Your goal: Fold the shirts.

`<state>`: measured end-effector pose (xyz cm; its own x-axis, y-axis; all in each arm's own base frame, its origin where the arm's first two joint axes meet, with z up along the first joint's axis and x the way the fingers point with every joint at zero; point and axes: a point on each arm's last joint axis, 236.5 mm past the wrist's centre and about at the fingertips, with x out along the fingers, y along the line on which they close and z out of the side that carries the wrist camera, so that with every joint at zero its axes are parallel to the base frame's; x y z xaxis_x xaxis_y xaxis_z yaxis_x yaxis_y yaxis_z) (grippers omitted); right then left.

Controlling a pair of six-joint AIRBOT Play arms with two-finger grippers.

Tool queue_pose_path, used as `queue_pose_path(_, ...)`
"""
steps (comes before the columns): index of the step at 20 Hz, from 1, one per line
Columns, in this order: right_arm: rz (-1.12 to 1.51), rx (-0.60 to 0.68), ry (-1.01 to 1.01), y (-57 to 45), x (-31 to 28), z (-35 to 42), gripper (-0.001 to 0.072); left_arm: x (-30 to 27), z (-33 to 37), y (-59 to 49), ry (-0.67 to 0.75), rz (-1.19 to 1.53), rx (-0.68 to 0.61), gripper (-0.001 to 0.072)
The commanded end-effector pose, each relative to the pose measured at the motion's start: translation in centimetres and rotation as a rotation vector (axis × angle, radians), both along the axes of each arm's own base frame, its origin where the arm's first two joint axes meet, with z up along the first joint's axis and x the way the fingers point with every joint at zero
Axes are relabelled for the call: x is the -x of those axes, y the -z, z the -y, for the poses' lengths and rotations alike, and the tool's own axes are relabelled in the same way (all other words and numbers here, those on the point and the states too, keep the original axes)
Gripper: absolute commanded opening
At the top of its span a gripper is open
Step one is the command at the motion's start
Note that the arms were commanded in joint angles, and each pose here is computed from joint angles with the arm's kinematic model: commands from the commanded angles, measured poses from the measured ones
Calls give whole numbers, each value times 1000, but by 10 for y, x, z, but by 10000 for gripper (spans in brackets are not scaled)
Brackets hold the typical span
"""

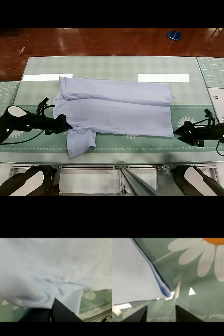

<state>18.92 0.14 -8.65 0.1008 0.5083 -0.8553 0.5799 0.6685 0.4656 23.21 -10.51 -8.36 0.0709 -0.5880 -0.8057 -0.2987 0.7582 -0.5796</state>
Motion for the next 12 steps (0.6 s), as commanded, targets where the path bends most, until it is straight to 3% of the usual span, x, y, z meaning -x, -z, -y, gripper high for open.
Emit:
queue_pose_path(1, -38, -22, -24, 13, 4, -15, 410, -4, 2, -6, 5, 10, 12, 19)
queue_pose_path(7, 93, -79, 71, 27, -49, -27, 395, -9, 0, -5, -10, 27, 2, 19)
queue_pose_path(8, 98, -78, 52, 31, -54, -35, 352, -10, 0, -6, -10, 30, 1, 19)
queue_pose_path(10, 164, -87, -29, 24, -67, -47, 24, -12, 1, -11, 1, 34, 7, 19)
queue_pose_path(12, 224, -115, -119, 1, -79, -51, 21, -13, 3, -29, 73, 54, 33, 19)
